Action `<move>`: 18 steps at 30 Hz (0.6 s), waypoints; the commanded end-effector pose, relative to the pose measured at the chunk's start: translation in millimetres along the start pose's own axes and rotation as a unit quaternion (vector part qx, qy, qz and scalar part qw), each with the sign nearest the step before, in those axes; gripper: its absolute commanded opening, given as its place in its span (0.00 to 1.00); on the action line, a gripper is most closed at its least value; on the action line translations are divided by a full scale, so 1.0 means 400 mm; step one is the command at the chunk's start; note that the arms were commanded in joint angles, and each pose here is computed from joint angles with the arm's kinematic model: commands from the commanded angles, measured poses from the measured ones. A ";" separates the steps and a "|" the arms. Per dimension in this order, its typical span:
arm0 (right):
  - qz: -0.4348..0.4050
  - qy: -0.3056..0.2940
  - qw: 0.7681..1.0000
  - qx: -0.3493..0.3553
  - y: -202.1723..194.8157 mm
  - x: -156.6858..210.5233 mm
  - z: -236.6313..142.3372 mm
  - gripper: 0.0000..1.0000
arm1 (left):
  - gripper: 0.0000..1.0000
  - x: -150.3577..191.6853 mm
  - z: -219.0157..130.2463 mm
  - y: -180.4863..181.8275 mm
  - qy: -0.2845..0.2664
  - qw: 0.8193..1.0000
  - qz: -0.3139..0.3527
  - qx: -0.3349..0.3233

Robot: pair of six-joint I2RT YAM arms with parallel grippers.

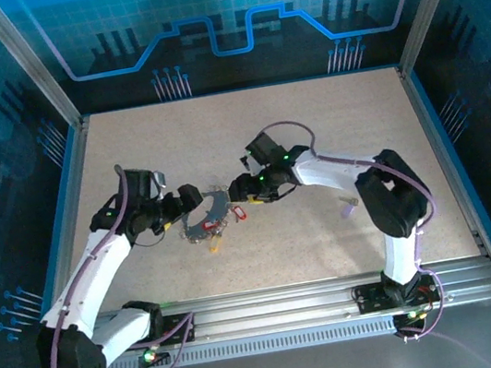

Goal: Put the keys on the keyring

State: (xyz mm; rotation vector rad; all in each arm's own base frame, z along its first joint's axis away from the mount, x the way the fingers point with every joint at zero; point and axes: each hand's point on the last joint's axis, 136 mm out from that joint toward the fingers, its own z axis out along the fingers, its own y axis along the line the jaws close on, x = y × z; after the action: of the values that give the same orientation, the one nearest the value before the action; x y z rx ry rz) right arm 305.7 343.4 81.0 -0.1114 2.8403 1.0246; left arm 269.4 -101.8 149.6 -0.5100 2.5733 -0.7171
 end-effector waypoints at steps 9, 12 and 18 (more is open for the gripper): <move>0.062 0.024 0.997 -0.030 0.045 0.028 0.107 0.70 | 0.99 -0.033 -0.079 0.080 -0.002 0.992 0.045 -0.116; 0.082 0.033 0.996 -0.024 0.016 0.037 0.131 0.70 | 0.99 -0.033 -0.067 0.099 -0.007 0.990 0.057 -0.126; 0.105 0.025 0.993 0.043 -0.070 0.061 0.121 0.71 | 0.99 -0.014 -0.037 0.123 -0.019 0.992 0.053 -0.117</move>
State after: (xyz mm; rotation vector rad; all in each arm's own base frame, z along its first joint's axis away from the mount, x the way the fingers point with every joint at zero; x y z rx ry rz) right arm 295.6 370.1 37.8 0.0980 2.9323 1.0635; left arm 258.5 -60.1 141.5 -0.4727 2.6561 -0.4037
